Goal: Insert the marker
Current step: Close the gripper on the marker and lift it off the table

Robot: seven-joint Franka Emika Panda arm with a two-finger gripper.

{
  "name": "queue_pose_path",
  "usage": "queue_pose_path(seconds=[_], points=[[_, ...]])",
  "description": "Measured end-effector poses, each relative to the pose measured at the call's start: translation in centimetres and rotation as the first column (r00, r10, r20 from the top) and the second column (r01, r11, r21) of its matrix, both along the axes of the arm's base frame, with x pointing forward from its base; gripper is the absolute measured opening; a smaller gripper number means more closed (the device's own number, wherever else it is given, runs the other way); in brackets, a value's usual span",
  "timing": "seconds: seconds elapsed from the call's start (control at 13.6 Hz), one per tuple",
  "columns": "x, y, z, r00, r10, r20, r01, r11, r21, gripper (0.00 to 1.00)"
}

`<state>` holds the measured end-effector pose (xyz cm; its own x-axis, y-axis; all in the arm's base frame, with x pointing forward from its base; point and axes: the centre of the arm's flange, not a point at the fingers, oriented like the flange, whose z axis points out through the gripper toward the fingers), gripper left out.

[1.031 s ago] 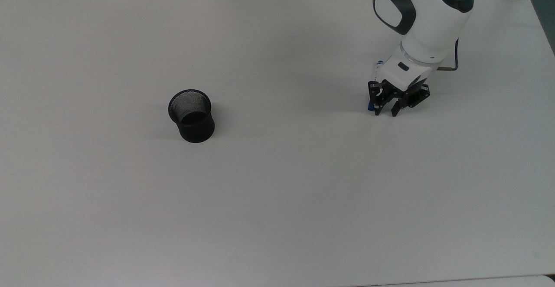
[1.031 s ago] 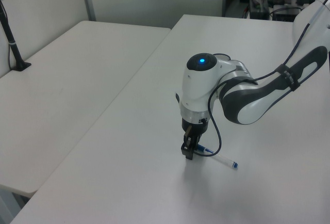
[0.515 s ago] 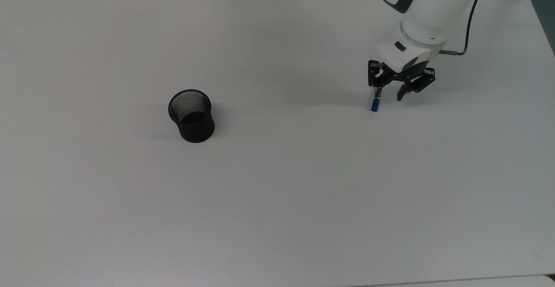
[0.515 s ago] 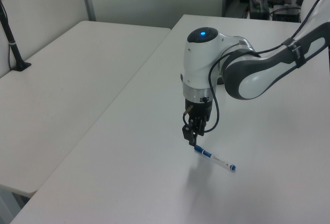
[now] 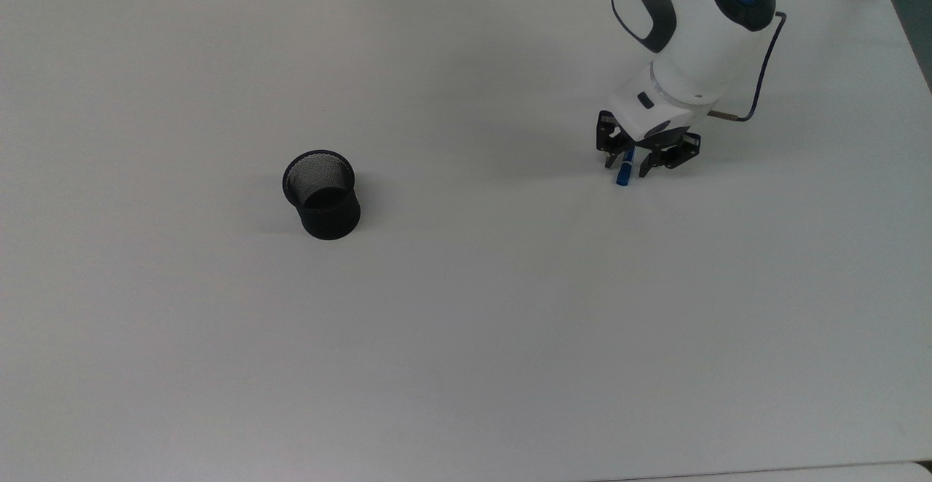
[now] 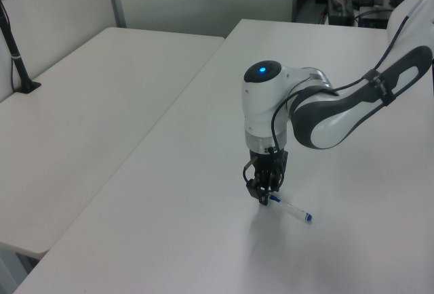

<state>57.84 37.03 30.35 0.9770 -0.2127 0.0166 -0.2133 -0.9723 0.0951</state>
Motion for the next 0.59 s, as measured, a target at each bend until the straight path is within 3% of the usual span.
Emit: queue_pose_path(seconds=[0.15,0.22,0.29,0.59], points=[[0.07,0.02,-0.24,1.0,-0.003,-0.002,0.003,1.0,0.001,0.5],[0.08,0.02,-0.23,1.0,-0.004,-0.002,0.004,1.0,0.002,0.42],[0.11,-0.02,-0.18,1.0,-0.005,-0.001,0.005,1.0,0.003,0.26],[0.18,-0.07,-0.14,1.0,-0.006,0.0,0.006,1.0,0.003,0.19]])
